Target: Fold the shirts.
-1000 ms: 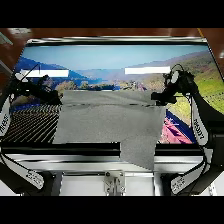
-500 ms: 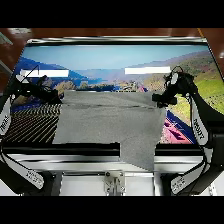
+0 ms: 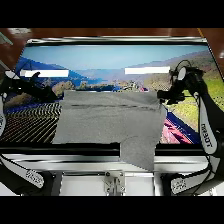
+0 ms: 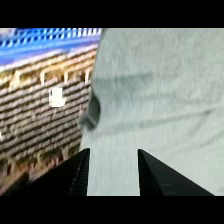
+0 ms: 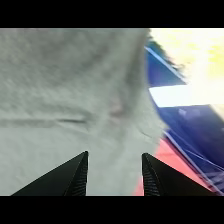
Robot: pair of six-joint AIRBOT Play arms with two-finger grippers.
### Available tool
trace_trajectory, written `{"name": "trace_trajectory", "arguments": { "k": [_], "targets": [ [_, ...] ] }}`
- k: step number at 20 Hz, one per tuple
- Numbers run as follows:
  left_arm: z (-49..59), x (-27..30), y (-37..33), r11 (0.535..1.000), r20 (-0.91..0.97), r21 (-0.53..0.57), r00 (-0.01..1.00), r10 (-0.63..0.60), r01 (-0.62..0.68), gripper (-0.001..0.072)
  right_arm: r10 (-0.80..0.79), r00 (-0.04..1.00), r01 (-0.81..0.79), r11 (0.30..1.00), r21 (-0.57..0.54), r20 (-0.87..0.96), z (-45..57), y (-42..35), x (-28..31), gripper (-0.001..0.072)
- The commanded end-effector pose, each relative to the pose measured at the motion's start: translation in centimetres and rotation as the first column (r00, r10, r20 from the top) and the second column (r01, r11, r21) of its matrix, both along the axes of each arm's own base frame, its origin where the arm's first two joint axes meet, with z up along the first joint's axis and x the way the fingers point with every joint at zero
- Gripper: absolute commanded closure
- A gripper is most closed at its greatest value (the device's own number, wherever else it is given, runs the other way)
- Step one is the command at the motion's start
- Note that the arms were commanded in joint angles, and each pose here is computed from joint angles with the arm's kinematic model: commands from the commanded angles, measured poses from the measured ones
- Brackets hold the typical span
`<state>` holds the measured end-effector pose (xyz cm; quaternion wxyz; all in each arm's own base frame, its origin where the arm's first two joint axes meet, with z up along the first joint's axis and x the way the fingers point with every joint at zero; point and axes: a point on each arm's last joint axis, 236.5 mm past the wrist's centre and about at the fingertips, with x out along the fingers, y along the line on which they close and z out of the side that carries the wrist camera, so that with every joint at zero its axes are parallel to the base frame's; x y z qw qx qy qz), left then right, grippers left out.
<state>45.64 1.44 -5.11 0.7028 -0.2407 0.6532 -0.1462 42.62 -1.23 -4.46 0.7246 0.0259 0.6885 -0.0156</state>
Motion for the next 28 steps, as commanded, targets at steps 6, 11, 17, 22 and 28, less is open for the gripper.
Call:
{"name": "trace_trajectory", "arguments": {
  "k": [6,11,17,22,28],
  "targets": [
    [0.5,-19.3,4.3,0.991,-0.246,-0.043,0.963,0.109,-0.123,0.0132,-0.214,0.963,0.25,0.936,0.247,-0.164,4.9,-7.9,-15.5,0.0146],
    [-4.4,-25.5,-0.4,0.941,-0.319,-0.21,0.928,0.192,-0.267,0.0132,-0.287,0.946,0.324,0.853,0.408,-0.151,3.6,-6.0,-17.3,0.0069],
    [-6.0,-23.8,-2.0,0.915,-0.252,-0.252,0.934,0.253,-0.316,0.0133,-0.281,0.951,0.31,0.85,0.427,-0.131,3.6,-5.2,-16.5,0.007],
    [-7.5,-23.4,-2.0,0.919,-0.248,-0.218,0.93,0.272,-0.327,0.0145,-0.282,0.95,0.311,0.85,0.426,-0.132,3.6,-5.2,-16.5,0.007],
    [-8.4,-22.9,-1.2,0.914,-0.233,-0.177,0.918,0.322,-0.366,0.0555,-0.275,0.945,0.325,0.852,0.409,-0.179,2.2,-4.6,-17.7,0.007]
  ]
}}
